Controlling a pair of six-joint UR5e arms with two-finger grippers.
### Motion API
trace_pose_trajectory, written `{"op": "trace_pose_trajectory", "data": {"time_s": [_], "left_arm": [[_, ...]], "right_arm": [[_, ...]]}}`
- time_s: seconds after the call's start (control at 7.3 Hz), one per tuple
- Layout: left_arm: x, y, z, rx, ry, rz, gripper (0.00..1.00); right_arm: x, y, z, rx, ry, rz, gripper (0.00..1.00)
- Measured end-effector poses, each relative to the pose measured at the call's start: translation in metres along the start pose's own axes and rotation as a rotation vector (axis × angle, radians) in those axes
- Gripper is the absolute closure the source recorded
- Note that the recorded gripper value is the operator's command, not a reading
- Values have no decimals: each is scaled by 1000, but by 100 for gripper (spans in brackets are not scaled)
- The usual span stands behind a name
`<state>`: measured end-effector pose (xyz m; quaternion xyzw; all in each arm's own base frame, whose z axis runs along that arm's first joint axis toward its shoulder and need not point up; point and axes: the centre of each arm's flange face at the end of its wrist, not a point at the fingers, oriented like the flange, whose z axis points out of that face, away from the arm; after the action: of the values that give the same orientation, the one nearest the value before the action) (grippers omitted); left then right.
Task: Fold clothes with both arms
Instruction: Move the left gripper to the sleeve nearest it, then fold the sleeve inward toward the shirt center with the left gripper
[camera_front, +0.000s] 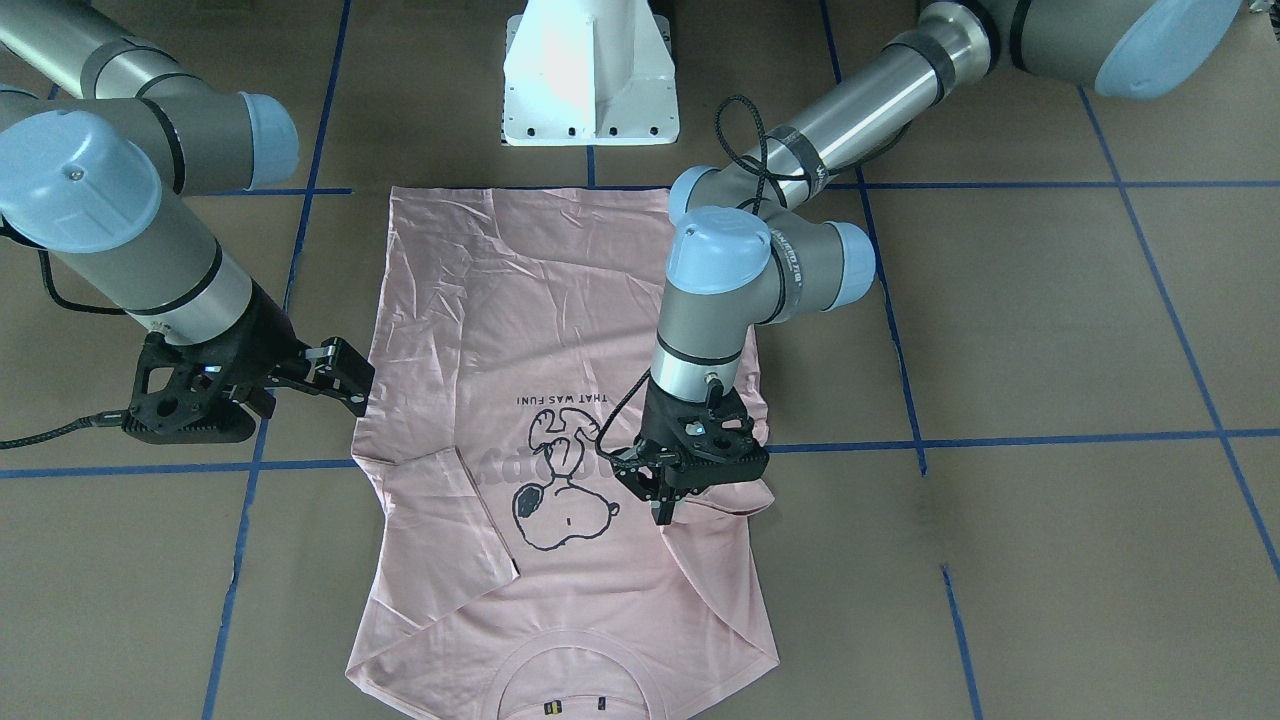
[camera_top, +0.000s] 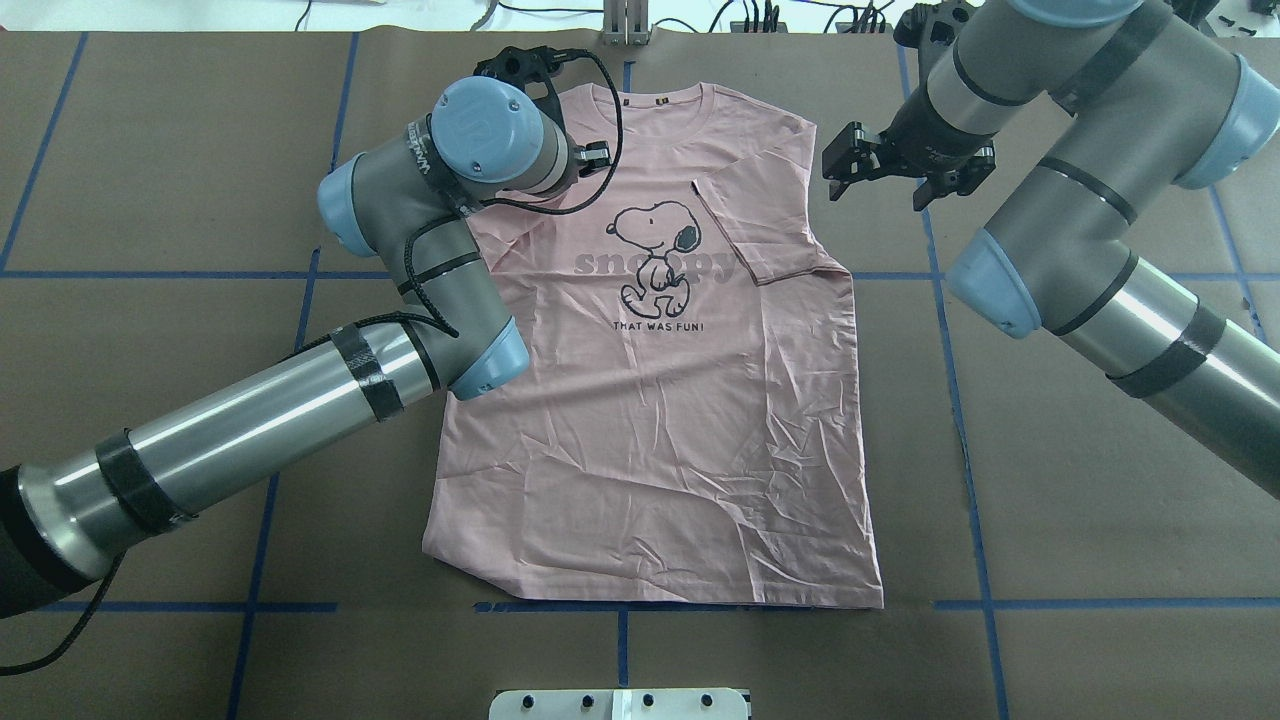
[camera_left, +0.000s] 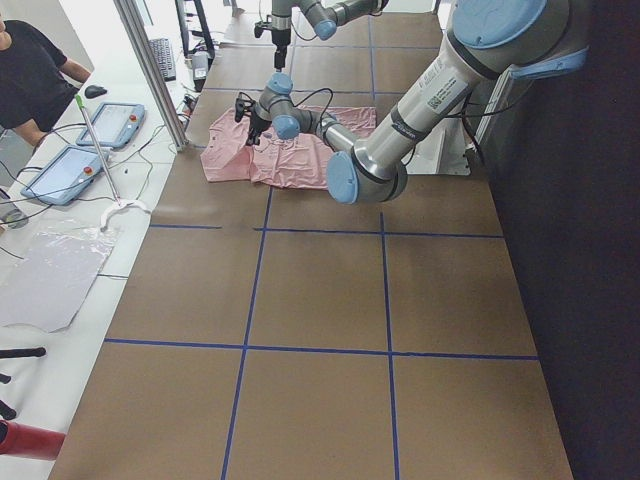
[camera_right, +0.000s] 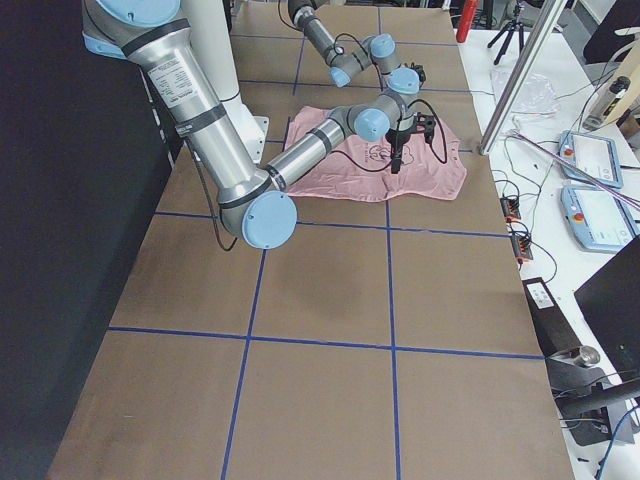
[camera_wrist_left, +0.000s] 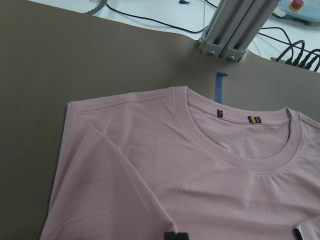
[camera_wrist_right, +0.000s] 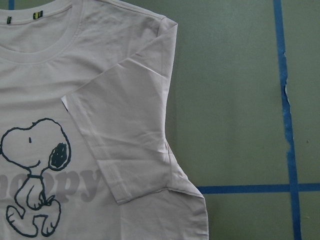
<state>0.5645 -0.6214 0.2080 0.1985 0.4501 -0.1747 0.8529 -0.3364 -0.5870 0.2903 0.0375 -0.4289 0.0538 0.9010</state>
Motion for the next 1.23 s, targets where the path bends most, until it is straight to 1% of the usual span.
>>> {"op": "trace_pose_trajectory", "data": {"time_s": [0.14,0.27,0.41,0.55,0.82,0.96,1.23], "left_arm": [[1,3,2,-3,-1,-1,0],[4,4,0,2,26,-1,0],[5,4,-4,12,67,1,0],[-2,5,-2,17,83,5,0],[-48,8,12,16,45,12,0],[-75,8,13,19,27,14,0],[-102,9,11,19,11,11,0]], "right_arm": [[0,0,0,1,1,0,0],[0,1,1,0,1,0,0],[0,1,1,-1,1,0,0],[0,1,2,-1,2,1,0],[-2,2,2,-2,1,1,0],[-2,2,2,-2,1,2,0],[-3,2,3,-3,1,1,0]]}}
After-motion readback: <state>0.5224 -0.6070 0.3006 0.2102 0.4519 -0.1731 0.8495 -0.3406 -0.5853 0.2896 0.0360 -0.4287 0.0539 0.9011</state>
